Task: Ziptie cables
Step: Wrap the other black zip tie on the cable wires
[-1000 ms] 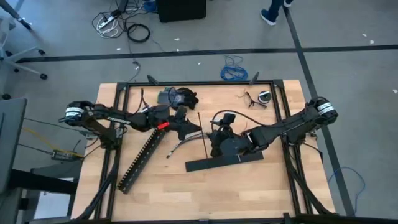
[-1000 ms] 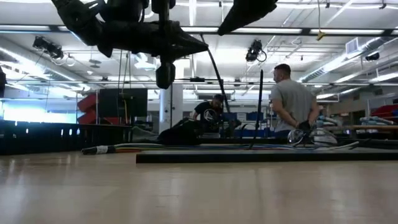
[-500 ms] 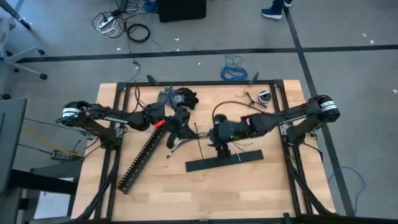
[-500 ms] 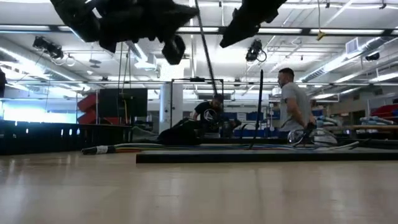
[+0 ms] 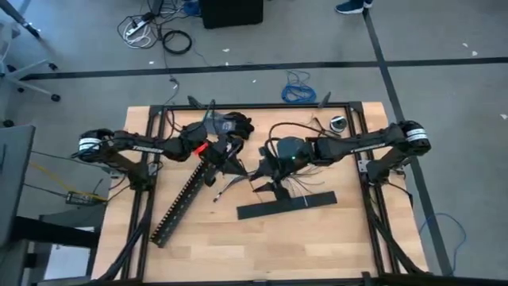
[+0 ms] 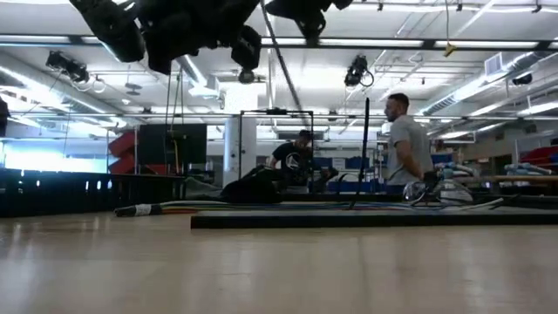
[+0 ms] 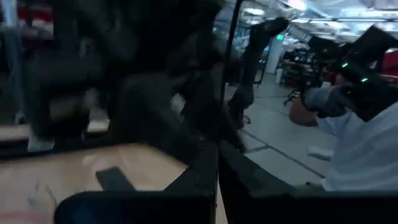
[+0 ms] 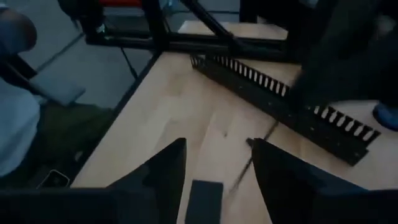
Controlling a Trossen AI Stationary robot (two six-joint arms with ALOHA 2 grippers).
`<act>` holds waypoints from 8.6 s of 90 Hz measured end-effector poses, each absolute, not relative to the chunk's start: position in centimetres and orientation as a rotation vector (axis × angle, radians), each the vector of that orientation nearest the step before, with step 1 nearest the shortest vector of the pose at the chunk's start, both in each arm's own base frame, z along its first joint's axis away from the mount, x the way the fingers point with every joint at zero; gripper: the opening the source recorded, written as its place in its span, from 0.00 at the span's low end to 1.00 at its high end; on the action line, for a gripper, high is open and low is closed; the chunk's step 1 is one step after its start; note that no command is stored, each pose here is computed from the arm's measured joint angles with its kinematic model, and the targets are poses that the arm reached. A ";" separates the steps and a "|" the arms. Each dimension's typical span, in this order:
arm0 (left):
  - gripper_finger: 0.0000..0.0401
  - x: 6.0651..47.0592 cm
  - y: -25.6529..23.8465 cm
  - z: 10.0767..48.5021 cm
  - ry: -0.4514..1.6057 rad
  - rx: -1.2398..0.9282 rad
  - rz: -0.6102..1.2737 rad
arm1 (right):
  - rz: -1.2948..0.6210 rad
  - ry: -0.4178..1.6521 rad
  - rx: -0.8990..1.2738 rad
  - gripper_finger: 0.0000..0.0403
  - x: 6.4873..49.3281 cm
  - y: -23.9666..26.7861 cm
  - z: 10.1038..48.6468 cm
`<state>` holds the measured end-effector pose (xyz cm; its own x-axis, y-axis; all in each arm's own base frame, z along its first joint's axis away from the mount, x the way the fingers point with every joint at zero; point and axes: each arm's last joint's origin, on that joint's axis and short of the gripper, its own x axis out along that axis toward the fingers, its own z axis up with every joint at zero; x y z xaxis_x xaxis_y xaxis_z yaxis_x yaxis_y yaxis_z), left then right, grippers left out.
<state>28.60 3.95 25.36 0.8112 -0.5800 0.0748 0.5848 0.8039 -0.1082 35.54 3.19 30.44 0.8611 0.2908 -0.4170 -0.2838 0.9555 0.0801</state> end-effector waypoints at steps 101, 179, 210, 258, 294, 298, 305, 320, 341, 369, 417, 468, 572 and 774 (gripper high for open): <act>0.00 28.7 4.1 25.7 -0.083 -0.110 -0.561 | 0.333 0.334 -0.017 0.31 36.0 1.4 31.2; 0.15 28.8 5.2 24.9 0.001 -0.240 -0.393 | 0.120 0.479 -0.016 0.00 35.6 0.0 30.0; 0.36 28.9 6.0 25.1 -0.047 -0.192 -0.199 | -0.311 0.515 -0.029 0.00 35.2 0.4 29.7; 0.37 29.1 5.4 26.2 -0.187 -0.036 0.209 | -0.686 0.408 0.035 0.00 34.9 0.7 30.0; 0.37 29.8 4.7 27.6 -0.199 0.047 0.257 | -0.581 0.366 0.075 0.00 35.4 0.5 30.5; 0.37 29.9 4.7 27.8 -0.193 0.048 0.255 | -0.580 0.366 0.075 0.00 35.4 0.5 30.5; 0.37 30.1 4.5 28.2 -0.185 0.047 0.242 | -0.577 0.367 0.077 0.00 35.4 0.5 30.5; 0.37 30.4 4.0 28.5 -0.183 0.046 0.236 | -0.581 0.368 0.078 0.00 35.4 0.3 30.5; 0.37 30.4 3.9 28.3 -0.163 0.033 0.322 | -0.584 0.369 0.078 0.00 35.4 0.2 30.4; 0.37 30.3 4.0 28.4 -0.173 -0.011 0.418 | -0.594 0.365 0.082 0.00 35.4 0.1 30.4; 0.37 31.0 3.8 28.7 -0.196 0.002 0.456 | -0.633 0.345 0.083 0.00 35.4 -0.7 30.6; 0.05 31.1 3.8 28.4 -0.161 0.050 0.452 | -0.615 0.360 0.071 0.00 35.4 -1.0 30.5; 0.00 30.8 3.4 28.1 -0.027 0.264 0.684 | -0.657 0.318 -0.109 0.17 33.5 -1.5 33.5; 0.38 30.6 2.5 26.6 0.131 0.254 0.786 | -0.829 0.140 0.099 0.00 33.5 -2.6 34.4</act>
<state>30.64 2.54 26.59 0.7004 0.7134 -0.0220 -0.6820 0.6780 0.2743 33.52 -2.64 34.41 0.6675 -0.7267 -0.1623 0.7397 0.6720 0.0336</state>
